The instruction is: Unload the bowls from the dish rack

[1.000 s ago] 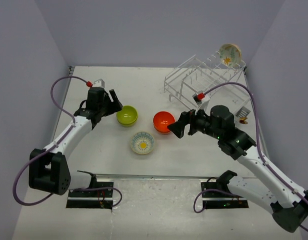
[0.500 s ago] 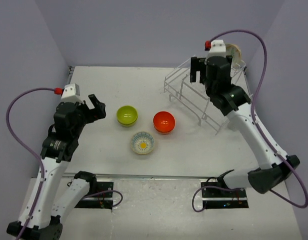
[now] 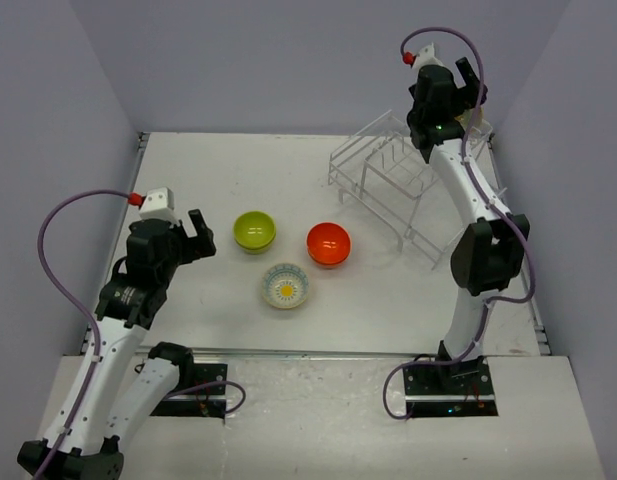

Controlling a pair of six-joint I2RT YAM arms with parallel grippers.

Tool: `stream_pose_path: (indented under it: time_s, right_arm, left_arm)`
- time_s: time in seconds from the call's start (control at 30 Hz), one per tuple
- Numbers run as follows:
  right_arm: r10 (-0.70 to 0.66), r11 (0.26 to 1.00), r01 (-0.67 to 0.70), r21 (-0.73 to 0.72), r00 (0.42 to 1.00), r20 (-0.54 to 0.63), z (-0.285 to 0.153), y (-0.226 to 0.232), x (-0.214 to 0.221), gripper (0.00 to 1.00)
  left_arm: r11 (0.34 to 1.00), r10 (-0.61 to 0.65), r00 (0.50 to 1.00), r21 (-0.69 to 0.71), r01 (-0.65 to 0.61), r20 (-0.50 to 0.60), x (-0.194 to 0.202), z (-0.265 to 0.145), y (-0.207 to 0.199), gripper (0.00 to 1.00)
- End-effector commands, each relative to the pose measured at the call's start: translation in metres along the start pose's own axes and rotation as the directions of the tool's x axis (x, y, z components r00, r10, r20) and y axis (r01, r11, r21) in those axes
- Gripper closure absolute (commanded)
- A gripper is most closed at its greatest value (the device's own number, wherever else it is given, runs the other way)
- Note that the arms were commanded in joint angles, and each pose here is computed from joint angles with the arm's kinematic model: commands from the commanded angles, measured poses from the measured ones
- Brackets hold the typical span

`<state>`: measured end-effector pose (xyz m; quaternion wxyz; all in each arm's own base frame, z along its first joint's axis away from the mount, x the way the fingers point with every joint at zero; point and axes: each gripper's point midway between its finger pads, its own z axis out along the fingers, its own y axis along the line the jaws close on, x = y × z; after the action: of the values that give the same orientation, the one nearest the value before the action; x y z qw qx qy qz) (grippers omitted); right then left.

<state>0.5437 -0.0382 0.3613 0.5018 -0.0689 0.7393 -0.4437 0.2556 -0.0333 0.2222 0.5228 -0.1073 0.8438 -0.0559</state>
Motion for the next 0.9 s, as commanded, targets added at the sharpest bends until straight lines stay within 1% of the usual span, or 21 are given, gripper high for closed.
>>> stream_pose_path:
  time_s: [0.0, 0.07, 0.17, 0.23, 0.3, 0.33, 0.4, 0.43, 0.5, 0.53, 0.73, 0.77, 0.87]
  right_arm:
    - [-0.037, 0.992, 0.031, 0.120, 0.998, 0.045, 0.014, -0.034, -0.022, 0.05]
    - [-0.052, 0.994, 0.048, 0.102, 0.998, 0.041, 0.023, -0.024, -0.017, 0.06]
    - [-0.097, 0.991, 0.095, 0.093, 0.995, 0.016, 0.040, -0.008, -0.003, 0.11]
    - [-0.119, 0.988, 0.118, 0.100, 0.993, 0.007, 0.048, -0.003, 0.004, 0.21]
    - [-0.134, 0.985, 0.134, 0.109, 0.991, -0.003, 0.053, -0.002, 0.010, 0.28]
    - [-0.139, 0.983, 0.138, 0.119, 0.990, -0.004, 0.055, -0.003, 0.010, 0.36]
    - [-0.139, 0.982, 0.138, 0.125, 0.990, -0.005, 0.056, -0.005, 0.013, 0.43]
    - [-0.134, 0.982, 0.133, 0.134, 0.991, 0.000, 0.056, -0.008, 0.012, 0.53]
    - [-0.133, 0.981, 0.132, 0.140, 0.991, -0.001, 0.056, -0.011, 0.013, 0.60]
    - [-0.126, 0.981, 0.124, 0.148, 0.992, 0.004, 0.055, -0.014, 0.012, 0.70]
    - [-0.111, 0.979, 0.107, 0.172, 0.994, 0.014, 0.051, -0.022, 0.010, 0.98]
    - [-0.107, 0.979, 0.102, 0.175, 0.994, 0.017, 0.050, -0.025, 0.009, 1.00]
    - [-0.093, 0.978, 0.087, 0.191, 0.995, 0.021, 0.045, -0.033, 0.008, 1.00]
  left_arm:
    - [0.999, 0.028, 0.999, 0.042, -0.030, 0.037, -0.009, -0.002, -0.009, 0.00]
    - [0.998, 0.033, 0.999, 0.050, -0.035, 0.027, -0.007, 0.000, -0.011, 0.00]
    - [0.997, 0.040, 0.999, 0.067, -0.041, 0.018, -0.005, 0.001, -0.015, 0.00]
    - [0.996, 0.043, 0.999, 0.077, -0.044, 0.016, -0.004, 0.001, -0.017, 0.00]
    - [0.995, 0.044, 0.999, 0.085, -0.046, 0.018, -0.004, 0.000, -0.019, 0.00]
    - [0.995, 0.045, 0.999, 0.086, -0.046, 0.016, -0.004, 0.000, -0.019, 0.00]
    - [0.995, 0.047, 0.999, 0.091, -0.048, 0.013, -0.003, 0.001, -0.020, 0.00]
    - [0.995, 0.047, 0.999, 0.093, -0.048, 0.012, -0.003, 0.001, -0.020, 0.00]
    - [0.994, 0.049, 0.999, 0.099, -0.050, 0.011, -0.003, 0.001, -0.021, 0.00]
    - [0.994, 0.051, 0.999, 0.099, -0.052, 0.008, -0.002, 0.002, -0.022, 0.00]
    - [0.993, 0.051, 0.999, 0.105, -0.052, 0.011, -0.003, 0.001, -0.023, 0.00]
    - [0.993, 0.051, 0.999, 0.103, -0.052, 0.011, -0.003, 0.001, -0.022, 0.00]
    - [0.993, 0.051, 0.999, 0.102, -0.052, 0.012, -0.003, 0.001, -0.022, 0.00]
